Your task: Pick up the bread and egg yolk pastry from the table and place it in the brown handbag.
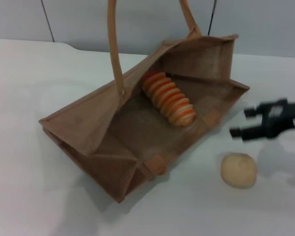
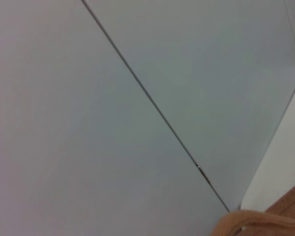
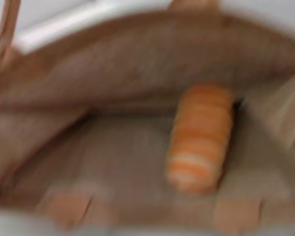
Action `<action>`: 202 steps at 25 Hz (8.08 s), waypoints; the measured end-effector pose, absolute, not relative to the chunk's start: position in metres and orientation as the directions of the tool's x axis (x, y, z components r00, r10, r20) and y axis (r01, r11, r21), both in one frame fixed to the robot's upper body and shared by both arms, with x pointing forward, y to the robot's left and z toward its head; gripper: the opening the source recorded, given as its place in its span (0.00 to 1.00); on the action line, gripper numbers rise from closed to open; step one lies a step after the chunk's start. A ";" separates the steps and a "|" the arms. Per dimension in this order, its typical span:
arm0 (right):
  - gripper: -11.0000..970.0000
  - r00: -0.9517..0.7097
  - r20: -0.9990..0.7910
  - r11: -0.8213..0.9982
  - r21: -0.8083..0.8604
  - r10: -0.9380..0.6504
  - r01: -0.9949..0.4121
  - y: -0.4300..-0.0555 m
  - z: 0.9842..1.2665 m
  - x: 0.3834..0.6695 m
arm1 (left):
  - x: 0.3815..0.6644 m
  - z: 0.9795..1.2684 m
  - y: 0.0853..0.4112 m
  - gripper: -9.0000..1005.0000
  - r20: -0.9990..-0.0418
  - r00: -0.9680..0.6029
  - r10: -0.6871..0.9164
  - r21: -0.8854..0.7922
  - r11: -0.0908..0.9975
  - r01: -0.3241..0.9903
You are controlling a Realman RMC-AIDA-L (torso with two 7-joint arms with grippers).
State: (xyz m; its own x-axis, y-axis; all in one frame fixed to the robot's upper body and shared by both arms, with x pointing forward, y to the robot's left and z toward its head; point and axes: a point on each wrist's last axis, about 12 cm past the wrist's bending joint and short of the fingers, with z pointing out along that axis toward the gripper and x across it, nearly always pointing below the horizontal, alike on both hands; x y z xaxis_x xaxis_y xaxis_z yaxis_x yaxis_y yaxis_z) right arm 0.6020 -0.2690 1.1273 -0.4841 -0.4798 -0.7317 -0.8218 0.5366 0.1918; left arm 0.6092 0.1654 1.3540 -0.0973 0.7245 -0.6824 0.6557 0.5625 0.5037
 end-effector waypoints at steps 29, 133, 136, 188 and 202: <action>0.91 -0.517 -0.538 0.484 0.215 -0.666 -0.848 -0.248 1.137 0.596 | 0.618 1.347 0.167 0.11 -0.662 -0.119 0.740 0.510 0.561 0.652; 0.59 -0.416 -0.794 0.411 0.233 -0.442 -0.881 -0.140 1.149 0.647 | 0.614 1.366 0.116 0.11 -0.707 0.042 0.706 0.535 0.496 0.684; 0.59 -0.408 -0.809 0.422 0.223 -0.422 -0.879 -0.138 1.149 0.649 | 0.613 1.366 0.114 0.11 -0.707 0.047 0.706 0.537 0.492 0.685; 0.93 -0.608 -0.708 0.766 0.148 -0.360 -0.626 -0.281 1.132 0.632 | 0.624 1.342 0.173 0.42 -0.883 -0.085 0.462 0.318 0.720 0.616; 0.93 -0.541 -0.775 0.749 0.137 -0.326 -0.648 -0.274 1.136 0.636 | 0.624 1.305 0.206 0.75 -0.959 -0.022 0.281 0.197 0.724 0.661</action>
State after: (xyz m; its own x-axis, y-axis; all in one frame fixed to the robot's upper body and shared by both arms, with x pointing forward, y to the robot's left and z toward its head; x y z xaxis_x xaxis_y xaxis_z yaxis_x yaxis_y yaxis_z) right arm 0.6363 -0.2745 1.1356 -0.5413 -0.3264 -0.7748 -0.6479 0.7493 0.1370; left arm 0.6240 0.2064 1.3055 -0.0217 0.2811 -0.9594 0.6613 0.7237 0.1971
